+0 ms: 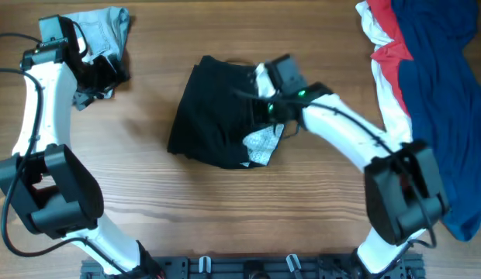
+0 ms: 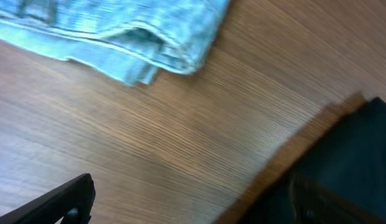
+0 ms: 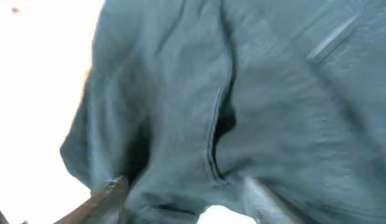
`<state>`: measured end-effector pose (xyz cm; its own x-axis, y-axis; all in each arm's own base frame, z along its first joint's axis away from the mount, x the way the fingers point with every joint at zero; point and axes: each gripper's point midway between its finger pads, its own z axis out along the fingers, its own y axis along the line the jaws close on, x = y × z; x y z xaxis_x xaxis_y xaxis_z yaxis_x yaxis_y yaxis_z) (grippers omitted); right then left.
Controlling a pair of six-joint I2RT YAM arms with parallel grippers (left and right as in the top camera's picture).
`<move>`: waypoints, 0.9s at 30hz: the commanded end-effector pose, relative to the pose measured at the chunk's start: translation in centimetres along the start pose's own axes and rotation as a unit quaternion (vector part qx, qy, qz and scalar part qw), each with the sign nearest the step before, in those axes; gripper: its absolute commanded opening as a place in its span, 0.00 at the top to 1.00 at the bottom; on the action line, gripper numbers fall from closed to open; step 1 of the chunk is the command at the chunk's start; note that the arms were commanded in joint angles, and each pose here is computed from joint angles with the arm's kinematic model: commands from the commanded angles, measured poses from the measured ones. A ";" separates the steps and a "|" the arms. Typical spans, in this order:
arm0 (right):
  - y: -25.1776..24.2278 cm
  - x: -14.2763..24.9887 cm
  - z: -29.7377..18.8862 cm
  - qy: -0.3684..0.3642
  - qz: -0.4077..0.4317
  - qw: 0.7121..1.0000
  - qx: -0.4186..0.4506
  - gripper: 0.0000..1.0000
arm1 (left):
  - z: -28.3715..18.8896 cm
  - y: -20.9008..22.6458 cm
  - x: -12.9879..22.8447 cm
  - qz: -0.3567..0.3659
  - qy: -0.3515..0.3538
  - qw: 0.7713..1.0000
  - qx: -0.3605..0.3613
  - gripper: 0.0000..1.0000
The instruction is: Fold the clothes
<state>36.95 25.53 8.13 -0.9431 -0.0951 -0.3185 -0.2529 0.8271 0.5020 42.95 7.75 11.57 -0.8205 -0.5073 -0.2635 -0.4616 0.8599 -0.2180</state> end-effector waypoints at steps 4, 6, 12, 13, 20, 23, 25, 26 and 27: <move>-9.5 -5.7 -11.2 -0.107 0.122 0.983 0.084 0.01 | 0.3 -11.7 6.4 0.191 0.049 0.977 0.086 0.00; -13.6 -5.2 -13.0 -0.112 0.167 0.972 0.121 0.00 | 0.4 -15.9 9.8 0.272 0.051 0.957 0.083 0.00; -19.4 -4.2 -16.0 -0.130 0.235 0.950 0.157 0.00 | 1.6 -22.9 18.7 0.445 0.007 0.896 -0.009 0.00; -19.9 -4.2 -16.3 -0.133 0.241 0.948 0.159 0.00 | 2.2 -23.5 20.3 0.463 0.013 0.886 -0.013 0.00; -21.0 -3.8 -17.0 -0.135 0.248 0.945 0.167 0.01 | 5.8 -25.3 26.5 0.499 0.046 0.865 -0.020 0.00; -21.0 -3.7 -17.0 -0.132 0.248 0.945 0.168 0.01 | 6.8 -25.2 27.6 0.489 0.056 0.870 -0.027 0.00; -21.0 -3.7 -17.0 -0.132 0.248 0.945 0.169 0.01 | 7.9 -24.7 28.1 0.490 0.070 0.868 -0.036 0.00; -21.0 -3.7 -17.0 -0.132 0.248 0.945 0.170 0.00 | 8.4 -24.5 28.3 0.490 0.074 0.867 -0.039 0.00; -21.0 -3.7 -17.0 -0.132 0.248 0.945 0.170 0.01 | 8.7 -24.3 28.5 0.492 0.078 0.866 -0.042 0.00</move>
<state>42.19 -0.51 12.44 -0.8312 0.4598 -0.3127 0.3289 0.8600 0.3902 33.65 -28.38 3.04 -0.8446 0.5020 -0.1863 0.4932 0.8648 0.0944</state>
